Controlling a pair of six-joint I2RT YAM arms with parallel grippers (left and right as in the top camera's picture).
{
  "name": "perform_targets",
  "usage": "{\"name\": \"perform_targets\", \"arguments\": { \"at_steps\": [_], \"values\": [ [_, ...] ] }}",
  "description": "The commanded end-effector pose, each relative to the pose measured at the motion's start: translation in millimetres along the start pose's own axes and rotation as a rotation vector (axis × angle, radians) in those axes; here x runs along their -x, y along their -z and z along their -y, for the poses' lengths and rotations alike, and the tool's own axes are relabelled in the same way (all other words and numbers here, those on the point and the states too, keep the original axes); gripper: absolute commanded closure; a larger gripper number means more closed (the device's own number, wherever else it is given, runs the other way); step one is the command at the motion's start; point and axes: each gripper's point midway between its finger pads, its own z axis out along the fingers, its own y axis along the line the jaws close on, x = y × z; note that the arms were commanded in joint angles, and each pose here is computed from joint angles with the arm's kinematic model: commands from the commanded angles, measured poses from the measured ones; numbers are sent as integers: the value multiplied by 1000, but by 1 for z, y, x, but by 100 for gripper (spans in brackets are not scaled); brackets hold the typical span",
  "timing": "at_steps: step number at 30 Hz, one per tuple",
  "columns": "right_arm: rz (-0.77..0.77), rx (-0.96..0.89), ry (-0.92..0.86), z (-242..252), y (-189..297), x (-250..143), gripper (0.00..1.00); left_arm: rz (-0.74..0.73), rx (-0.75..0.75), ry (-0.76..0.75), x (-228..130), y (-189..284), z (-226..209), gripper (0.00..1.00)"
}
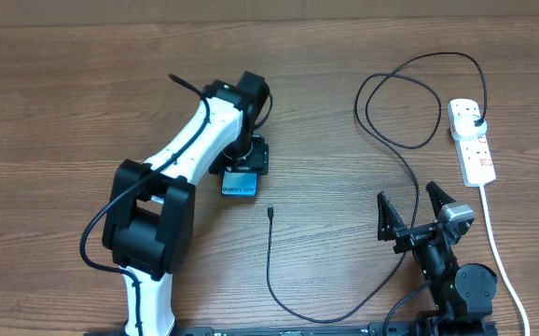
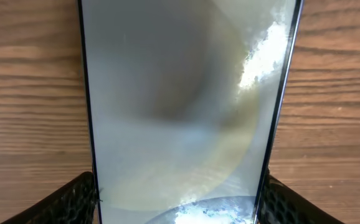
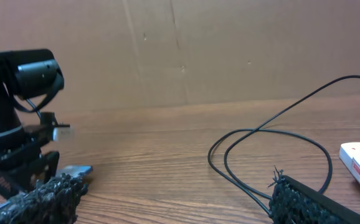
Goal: Plug charger to phone and switch on socket
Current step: 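Tilt the phone upright with the left gripper, port facing down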
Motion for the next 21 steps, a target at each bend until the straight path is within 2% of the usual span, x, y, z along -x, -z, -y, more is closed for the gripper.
{"name": "perform_targets", "arguments": {
  "at_steps": [1,9,12,14,21],
  "values": [
    [3,0,2,0,0,-2,0,-27,25,16,-14,-17,2,30],
    [3,0,2,0,0,-2,0,-44,97,31,-31,-50,-14,30],
    [3,0,2,0,0,-2,0,-23,91,30,-28,-56,-13,21],
    [3,0,2,0,0,-2,0,-1,81,30,-23,-58,-11,3],
    [3,0,2,0,0,-2,0,78,42,30,-3,-58,-3,0]
  ]
}}
